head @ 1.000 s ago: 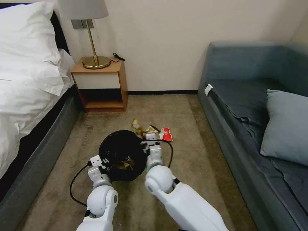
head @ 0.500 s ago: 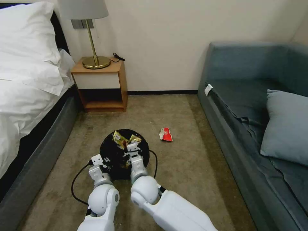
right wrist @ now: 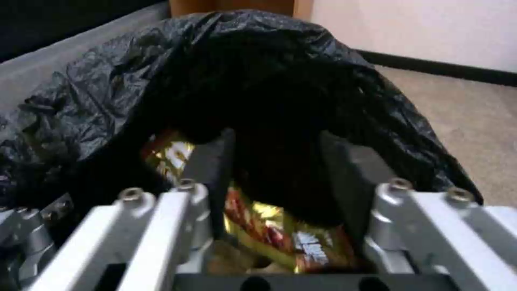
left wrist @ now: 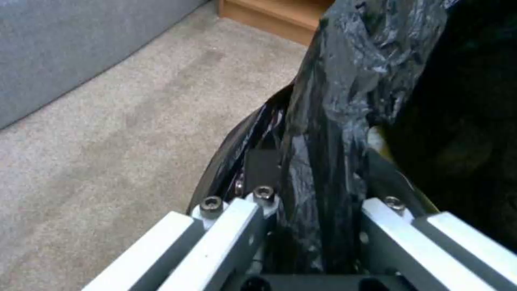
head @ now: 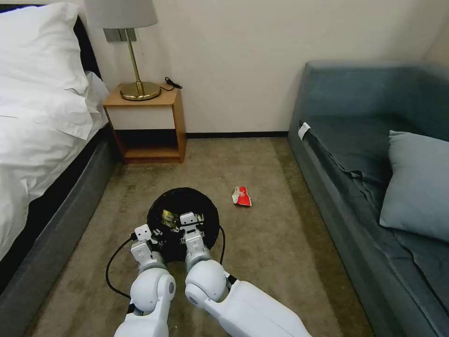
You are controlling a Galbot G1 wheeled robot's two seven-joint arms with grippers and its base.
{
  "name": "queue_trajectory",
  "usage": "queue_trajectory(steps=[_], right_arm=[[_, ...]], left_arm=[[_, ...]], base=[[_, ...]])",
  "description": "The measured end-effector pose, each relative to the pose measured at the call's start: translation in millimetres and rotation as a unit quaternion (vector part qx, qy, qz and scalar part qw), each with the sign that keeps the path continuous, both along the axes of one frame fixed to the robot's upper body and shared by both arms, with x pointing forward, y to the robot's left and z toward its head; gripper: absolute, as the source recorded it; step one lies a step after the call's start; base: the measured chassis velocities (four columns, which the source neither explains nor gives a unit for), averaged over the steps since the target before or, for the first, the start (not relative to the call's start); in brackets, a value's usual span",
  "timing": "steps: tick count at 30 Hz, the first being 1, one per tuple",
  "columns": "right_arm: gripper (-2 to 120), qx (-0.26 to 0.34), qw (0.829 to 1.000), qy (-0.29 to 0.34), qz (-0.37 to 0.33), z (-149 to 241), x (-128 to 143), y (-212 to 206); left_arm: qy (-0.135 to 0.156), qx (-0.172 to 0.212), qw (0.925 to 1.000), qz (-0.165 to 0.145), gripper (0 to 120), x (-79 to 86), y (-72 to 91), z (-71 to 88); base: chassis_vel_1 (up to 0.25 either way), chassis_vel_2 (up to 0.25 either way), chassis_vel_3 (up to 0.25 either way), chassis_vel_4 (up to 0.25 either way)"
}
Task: Pick up the trash bin, then pick up the garbage on the floor and place it into the trash bin.
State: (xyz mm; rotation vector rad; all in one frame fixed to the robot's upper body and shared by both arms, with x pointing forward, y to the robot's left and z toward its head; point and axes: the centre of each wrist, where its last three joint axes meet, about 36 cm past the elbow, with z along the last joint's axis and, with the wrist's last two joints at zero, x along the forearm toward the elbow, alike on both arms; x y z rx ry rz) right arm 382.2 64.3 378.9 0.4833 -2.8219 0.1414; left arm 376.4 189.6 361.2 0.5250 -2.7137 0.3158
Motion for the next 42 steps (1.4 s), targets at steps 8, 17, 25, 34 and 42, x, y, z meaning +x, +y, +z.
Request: queue_trajectory(steps=[8, 17, 25, 34, 42], right_arm=[[83, 0.011, 0.999, -0.019, -0.045, 18.7, 30.2, -16.4], [100, 0.032, 0.984, -0.088, -0.150, 4.2, 83.4, -125.6], [100, 0.033, 0.980, -0.136, -0.142, -37.8, 64.4, -189.1], [100, 0.018, 0.981, -0.141, -0.132, -73.2, 50.8, -207.7], [100, 0.021, 0.979, -0.136, -0.152, -78.4, 51.9, -212.3]], left_arm=[[0.000, 0.000, 1.0000, 0.003, 1, -0.2, 4.5, 0.2], [-0.016, -0.003, 0.9997, 0.017, 1, 6.5, 25.7, 17.7], [-0.015, 0.001, 0.9999, 0.007, 1, 5.8, 28.3, 21.0], [-0.013, 0.012, 0.9996, -0.021, 1, -1.6, 48.1, 19.4], [-0.037, 0.043, 0.9954, -0.077, 1, 11.0, 86.8, 23.5]], base=[[0.000, 0.000, 0.000, 0.000], [0.000, 0.000, 0.000, 0.000], [0.000, 0.000, 0.000, 0.000], [0.000, 0.000, 0.000, 0.000], [0.000, 0.000, 0.000, 0.000]])
